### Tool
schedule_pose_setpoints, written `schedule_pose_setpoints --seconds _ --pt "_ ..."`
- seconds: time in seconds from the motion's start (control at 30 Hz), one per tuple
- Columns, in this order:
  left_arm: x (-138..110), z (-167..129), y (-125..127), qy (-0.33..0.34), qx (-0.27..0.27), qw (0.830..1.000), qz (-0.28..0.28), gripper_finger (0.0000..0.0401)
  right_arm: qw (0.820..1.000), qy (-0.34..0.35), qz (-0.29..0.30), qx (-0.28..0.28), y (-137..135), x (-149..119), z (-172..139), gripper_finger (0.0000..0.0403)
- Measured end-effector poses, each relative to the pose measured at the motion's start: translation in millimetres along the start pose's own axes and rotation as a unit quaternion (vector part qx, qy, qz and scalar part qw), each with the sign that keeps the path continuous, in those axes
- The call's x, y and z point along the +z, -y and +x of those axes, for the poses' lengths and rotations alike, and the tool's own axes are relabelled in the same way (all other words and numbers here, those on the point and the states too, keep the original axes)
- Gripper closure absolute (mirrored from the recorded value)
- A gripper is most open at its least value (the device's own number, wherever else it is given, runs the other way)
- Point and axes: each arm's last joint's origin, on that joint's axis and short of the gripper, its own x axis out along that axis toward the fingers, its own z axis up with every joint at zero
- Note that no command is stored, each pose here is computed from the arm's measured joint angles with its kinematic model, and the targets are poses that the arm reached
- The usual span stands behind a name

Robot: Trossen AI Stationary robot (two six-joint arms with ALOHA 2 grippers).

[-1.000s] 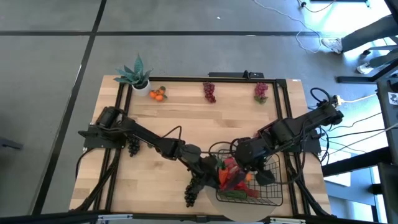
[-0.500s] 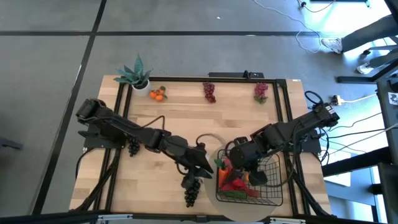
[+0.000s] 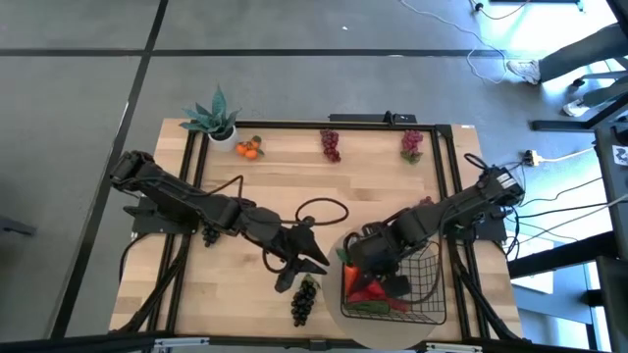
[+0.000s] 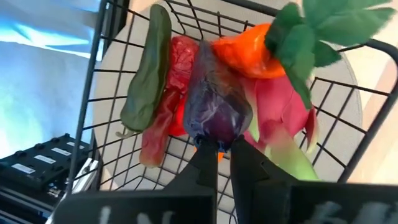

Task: Build produce basket
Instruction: Put the eggplant into the black wire basket

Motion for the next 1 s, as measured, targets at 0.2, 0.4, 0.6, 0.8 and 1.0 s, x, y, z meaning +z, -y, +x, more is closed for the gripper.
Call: schedule_pose_setpoints --seconds 0.2,0.4,0.6,0.8,1.0 --pt "1.0 -1.9 0.8 0.000 0.000 1.000 0.002 0.0307 1.000 -0.011 0.002 -0.002 0.9 5.6 11.3 0.0395" --pt "0.7 -1.8 0.7 -0.001 0.000 1.000 0.003 0.0307 1.000 -0.013 0.002 0.004 0.6 7.9 15.2 0.0389" --pt "0.3 -1.6 0.6 -0.003 0.000 1.000 0.003 0.0307 1.000 -0.010 -0.006 0.004 0.5 8.8 15.9 0.0367" --pt "0.2 -1.5 0.5 -0.003 0.000 1.000 0.002 0.0307 1.000 -0.010 -0.007 0.002 0.8 8.9 15.8 0.0329" --pt "-0.1 -1.5 0.4 -0.004 0.001 1.000 0.002 0.0307 1.000 -0.013 -0.006 0.001 1.0 8.2 15.8 0.0308"
